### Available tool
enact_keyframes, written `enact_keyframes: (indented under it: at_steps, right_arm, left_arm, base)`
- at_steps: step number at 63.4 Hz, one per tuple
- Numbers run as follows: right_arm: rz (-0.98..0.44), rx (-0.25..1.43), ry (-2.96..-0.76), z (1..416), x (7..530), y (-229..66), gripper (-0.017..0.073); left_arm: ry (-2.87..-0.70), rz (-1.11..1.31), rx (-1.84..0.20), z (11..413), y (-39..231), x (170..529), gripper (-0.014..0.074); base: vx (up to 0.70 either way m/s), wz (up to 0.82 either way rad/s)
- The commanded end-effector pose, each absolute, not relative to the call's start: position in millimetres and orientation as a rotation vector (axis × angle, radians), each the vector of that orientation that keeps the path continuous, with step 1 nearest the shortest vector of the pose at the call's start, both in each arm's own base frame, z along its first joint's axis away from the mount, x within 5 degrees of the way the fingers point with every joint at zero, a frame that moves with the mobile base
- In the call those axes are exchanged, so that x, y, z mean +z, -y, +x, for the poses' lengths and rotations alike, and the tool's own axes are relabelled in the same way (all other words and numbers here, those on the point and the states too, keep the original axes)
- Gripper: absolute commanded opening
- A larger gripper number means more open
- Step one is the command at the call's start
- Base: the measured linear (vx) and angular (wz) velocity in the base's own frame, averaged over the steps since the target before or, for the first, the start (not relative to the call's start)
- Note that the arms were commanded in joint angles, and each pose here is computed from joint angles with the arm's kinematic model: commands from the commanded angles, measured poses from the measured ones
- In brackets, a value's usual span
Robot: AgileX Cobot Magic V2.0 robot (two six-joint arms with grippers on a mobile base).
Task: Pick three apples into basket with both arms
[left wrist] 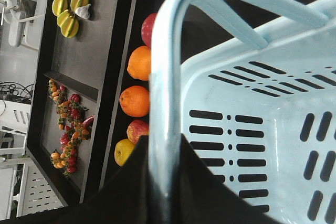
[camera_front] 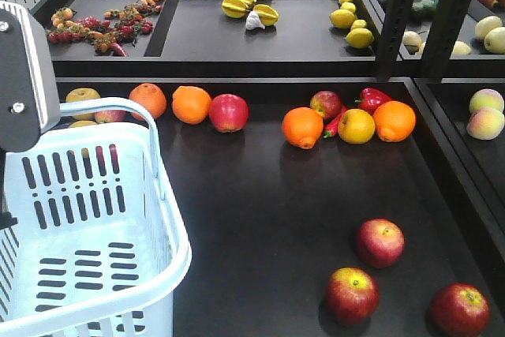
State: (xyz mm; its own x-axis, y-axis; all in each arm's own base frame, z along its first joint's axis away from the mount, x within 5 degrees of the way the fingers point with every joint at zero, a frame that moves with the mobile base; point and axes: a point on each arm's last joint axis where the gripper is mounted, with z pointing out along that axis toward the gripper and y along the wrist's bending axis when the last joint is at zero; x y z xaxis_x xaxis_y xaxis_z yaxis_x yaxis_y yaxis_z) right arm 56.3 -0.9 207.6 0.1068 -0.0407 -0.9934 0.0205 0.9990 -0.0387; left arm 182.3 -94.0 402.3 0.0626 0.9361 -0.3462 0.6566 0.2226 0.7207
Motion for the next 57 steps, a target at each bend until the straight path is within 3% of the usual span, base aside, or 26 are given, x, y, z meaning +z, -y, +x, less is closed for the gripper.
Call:
enact_keyframes:
  at_steps: [1,57]
  right_arm:
    - [-0.017,-0.056,-1.397,55.3,209.5,1.2,-0.0007]
    - [-0.017,-0.056,-1.397,55.3,209.5,1.2,-0.0007]
  left_arm:
    - [-1.576,1.42,0.436,180.9,93.9,421.4,-0.0006]
    - [-1.576,1.42,0.436,180.9,94.0,421.4,-0.0008]
  base:
    - [0.0,0.0]
    - [0.0,0.0]
